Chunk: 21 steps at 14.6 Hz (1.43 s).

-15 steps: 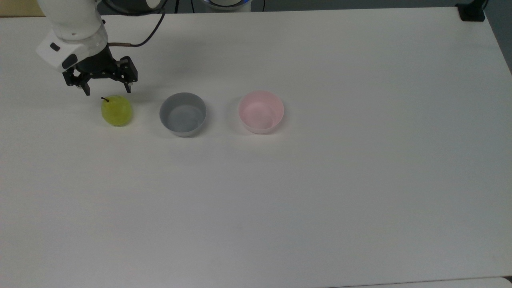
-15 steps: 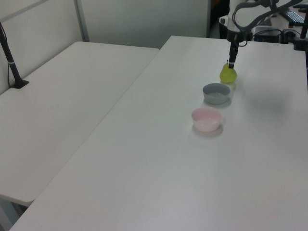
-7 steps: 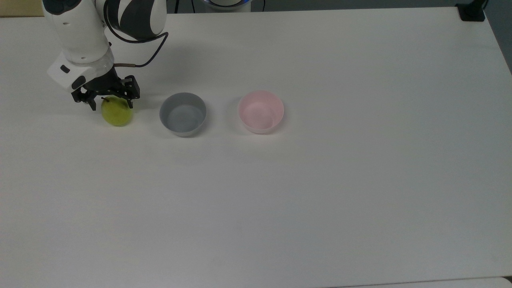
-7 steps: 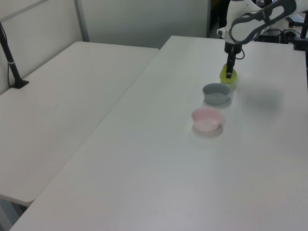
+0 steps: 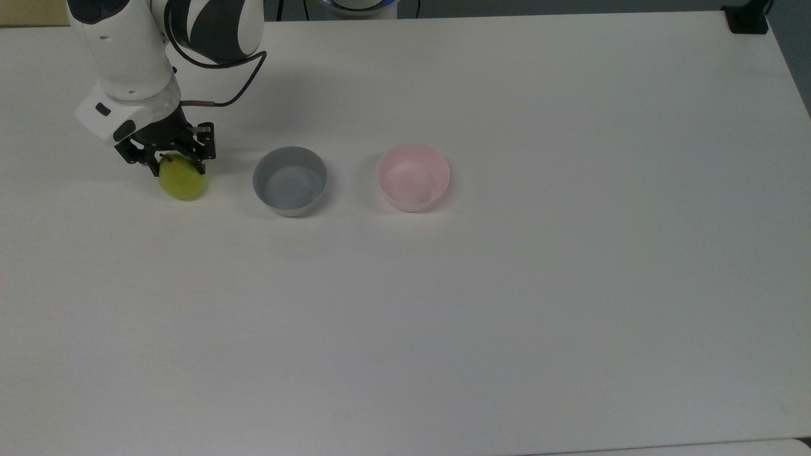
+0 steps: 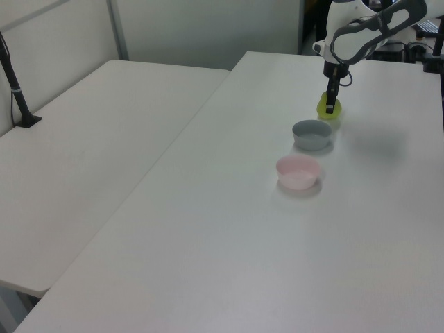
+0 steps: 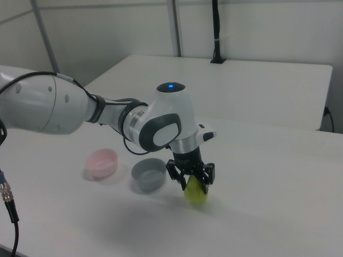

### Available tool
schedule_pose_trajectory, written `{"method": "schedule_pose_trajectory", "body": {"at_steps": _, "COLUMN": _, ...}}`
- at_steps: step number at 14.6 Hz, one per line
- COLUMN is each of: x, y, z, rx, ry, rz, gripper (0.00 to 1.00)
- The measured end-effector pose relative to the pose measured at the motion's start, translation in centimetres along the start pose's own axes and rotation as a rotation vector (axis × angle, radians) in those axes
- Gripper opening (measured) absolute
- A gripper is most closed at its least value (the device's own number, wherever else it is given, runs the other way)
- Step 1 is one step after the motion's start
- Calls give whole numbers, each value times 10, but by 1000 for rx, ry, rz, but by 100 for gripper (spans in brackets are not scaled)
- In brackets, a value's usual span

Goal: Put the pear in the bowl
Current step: 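Lift the pear and carry it toward the pink bowl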

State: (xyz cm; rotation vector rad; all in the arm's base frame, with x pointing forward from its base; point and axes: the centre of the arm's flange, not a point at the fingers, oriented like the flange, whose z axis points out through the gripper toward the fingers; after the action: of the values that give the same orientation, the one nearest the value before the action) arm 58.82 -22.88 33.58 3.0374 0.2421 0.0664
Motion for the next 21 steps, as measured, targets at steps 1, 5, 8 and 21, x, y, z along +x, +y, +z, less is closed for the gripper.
{"method": "schedule_pose_trajectory", "body": {"at_steps": 1, "x": -1, "y": 0, "z": -2, "rx": 3, "ry": -3, "rz": 0, "gripper": 69}}
{"method": "schedule_pose_trajectory", "body": {"at_steps": 5, "x": -7, "y": -2, "z": -36, "rx": 24, "ry": -20, "rz": 3, "gripper": 69}}
{"method": "schedule_pose_trajectory", "body": {"at_steps": 8, "x": -17, "y": -7, "z": -91, "rx": 37, "ry": -7, "rz": 6, "gripper": 69}}
{"method": "schedule_pose_trajectory", "body": {"at_steps": 21, "x": -4, "y": -73, "z": -284, "rx": 111, "ry": -56, "rz": -51, "gripper": 69}}
